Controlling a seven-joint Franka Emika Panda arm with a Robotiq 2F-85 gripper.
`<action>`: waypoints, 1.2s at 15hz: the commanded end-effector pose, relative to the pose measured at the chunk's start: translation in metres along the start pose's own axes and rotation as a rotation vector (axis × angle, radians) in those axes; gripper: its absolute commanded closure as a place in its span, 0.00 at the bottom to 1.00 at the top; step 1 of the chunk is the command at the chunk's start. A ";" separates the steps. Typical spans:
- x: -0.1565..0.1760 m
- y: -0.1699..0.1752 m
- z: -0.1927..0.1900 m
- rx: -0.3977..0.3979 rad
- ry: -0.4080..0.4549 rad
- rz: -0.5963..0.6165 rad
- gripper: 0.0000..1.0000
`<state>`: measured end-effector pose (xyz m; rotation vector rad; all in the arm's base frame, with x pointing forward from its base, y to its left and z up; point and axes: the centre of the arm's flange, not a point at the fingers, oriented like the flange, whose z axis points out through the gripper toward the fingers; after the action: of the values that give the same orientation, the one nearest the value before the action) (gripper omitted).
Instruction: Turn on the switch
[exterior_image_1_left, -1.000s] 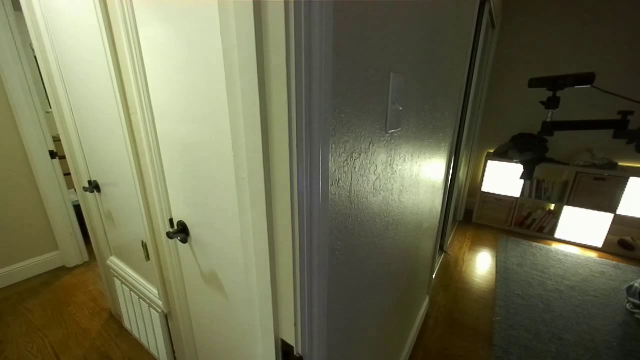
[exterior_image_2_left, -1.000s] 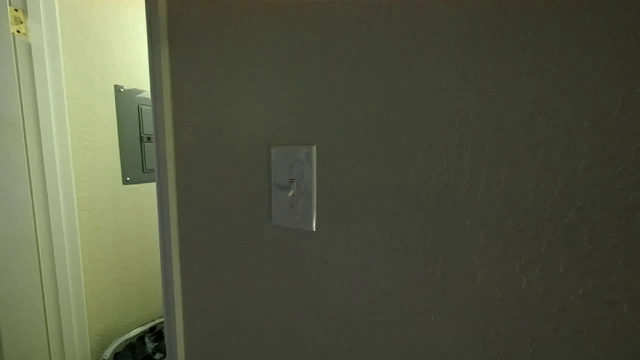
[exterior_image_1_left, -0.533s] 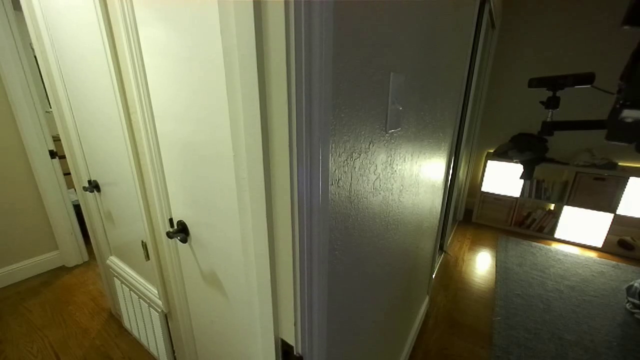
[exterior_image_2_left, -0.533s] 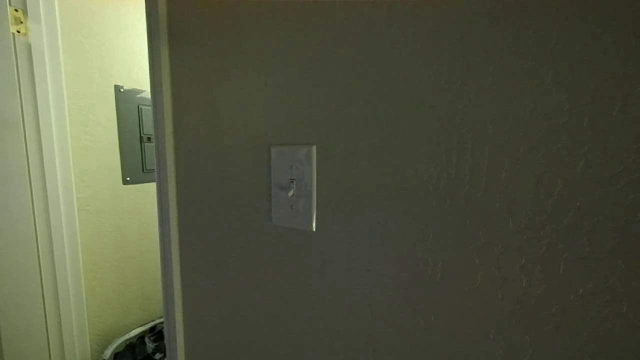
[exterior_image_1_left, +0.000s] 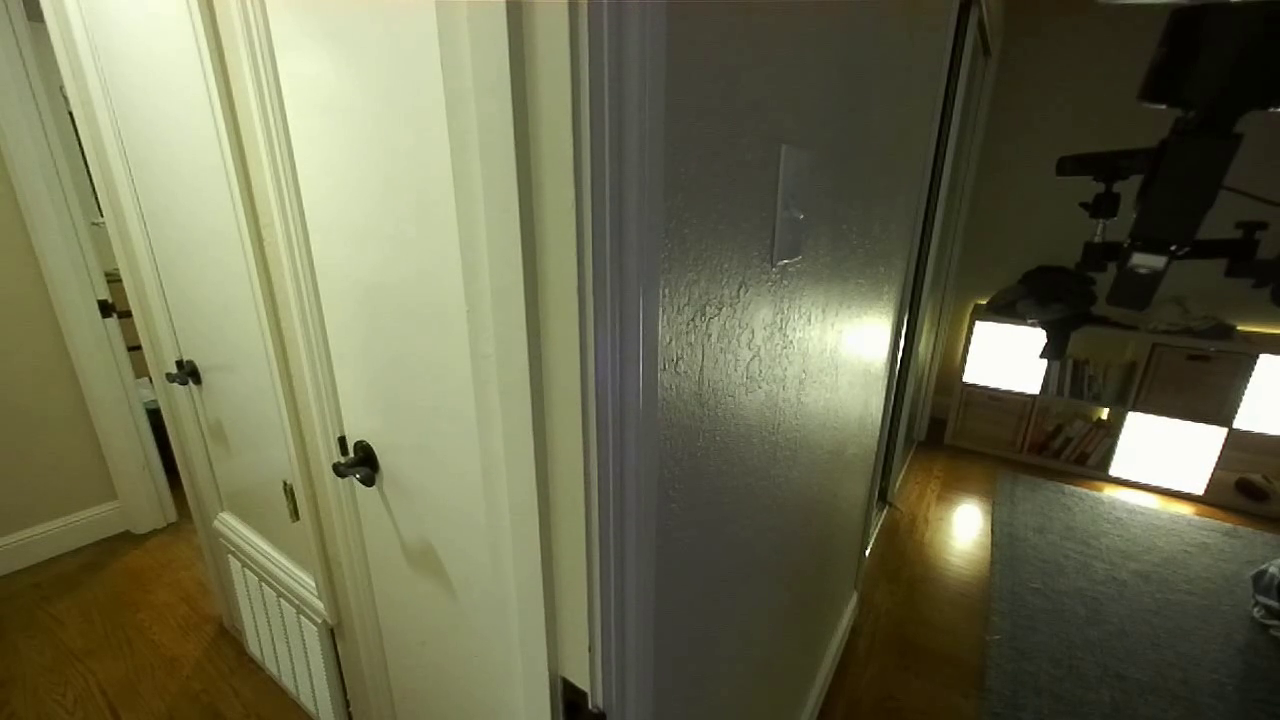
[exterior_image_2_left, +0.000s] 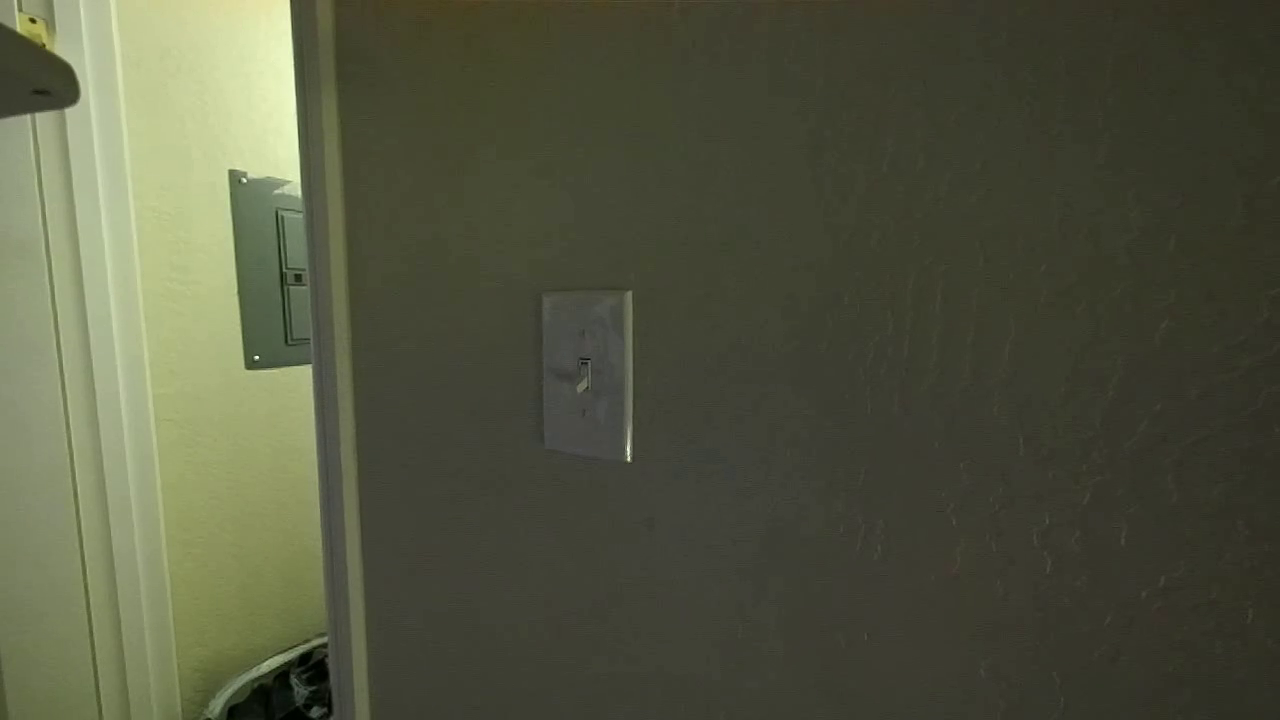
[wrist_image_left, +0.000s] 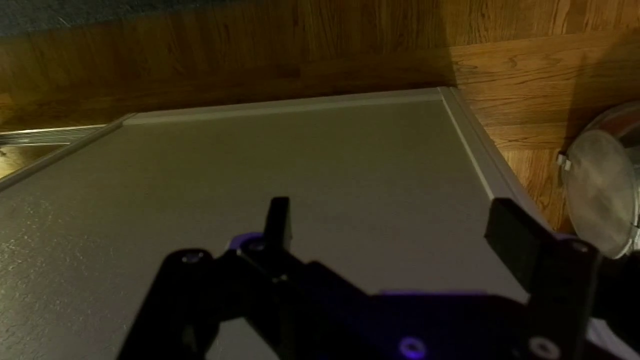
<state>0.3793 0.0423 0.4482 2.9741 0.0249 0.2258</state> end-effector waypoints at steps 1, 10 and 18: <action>0.000 0.000 -0.001 0.000 0.002 0.000 0.00; 0.041 0.032 0.046 -0.019 0.105 -0.027 0.00; 0.090 0.077 0.074 0.009 0.281 -0.043 0.00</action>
<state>0.4533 -0.0303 0.4053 2.9360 0.0928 0.5541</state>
